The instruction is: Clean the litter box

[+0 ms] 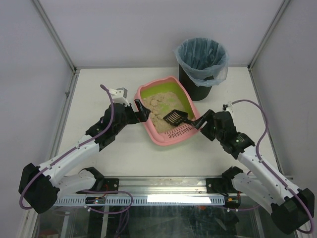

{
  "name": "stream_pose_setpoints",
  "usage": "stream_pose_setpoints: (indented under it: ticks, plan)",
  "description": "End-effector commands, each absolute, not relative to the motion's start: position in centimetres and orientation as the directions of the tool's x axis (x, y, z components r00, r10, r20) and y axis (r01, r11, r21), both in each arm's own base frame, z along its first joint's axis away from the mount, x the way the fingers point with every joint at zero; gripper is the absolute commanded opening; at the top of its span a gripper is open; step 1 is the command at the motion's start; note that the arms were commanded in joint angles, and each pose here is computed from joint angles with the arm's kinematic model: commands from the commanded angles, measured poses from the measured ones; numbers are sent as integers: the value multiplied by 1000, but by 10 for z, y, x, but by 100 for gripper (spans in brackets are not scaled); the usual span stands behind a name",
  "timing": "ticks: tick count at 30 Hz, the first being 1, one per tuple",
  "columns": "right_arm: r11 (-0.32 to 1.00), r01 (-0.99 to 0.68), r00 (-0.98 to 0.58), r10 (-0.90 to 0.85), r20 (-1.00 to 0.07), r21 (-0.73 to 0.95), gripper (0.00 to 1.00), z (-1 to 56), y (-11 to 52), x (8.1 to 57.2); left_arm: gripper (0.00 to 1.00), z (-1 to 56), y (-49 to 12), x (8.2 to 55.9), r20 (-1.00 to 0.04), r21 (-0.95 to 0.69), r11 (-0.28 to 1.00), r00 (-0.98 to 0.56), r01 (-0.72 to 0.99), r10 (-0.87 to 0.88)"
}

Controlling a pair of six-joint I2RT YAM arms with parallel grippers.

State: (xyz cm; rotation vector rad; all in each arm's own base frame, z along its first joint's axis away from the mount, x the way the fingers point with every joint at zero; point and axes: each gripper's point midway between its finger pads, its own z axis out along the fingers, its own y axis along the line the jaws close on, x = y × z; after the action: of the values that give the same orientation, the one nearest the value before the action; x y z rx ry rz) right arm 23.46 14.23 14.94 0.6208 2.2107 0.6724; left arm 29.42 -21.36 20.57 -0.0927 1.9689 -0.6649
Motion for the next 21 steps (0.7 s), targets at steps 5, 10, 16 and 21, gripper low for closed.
stream_pose_setpoints:
  ticks: [5,10,16,21]
  plan:
    - [616,240,-489,745,-455,750,65,164,156,269,99,225,-209,297,-826,-486,845,-433,222,-361]
    - [608,245,-464,757,-460,755,56,164,156,277,99,226,-210,297,-825,-488,843,-434,226,-361]
    - [612,224,-448,756,-478,759,36,170,156,281,99,226,-207,295,-828,-485,846,-428,224,-361]
    - [680,194,-464,699,-544,707,29,171,157,289,99,225,-207,295,-827,-485,846,-430,220,-362]
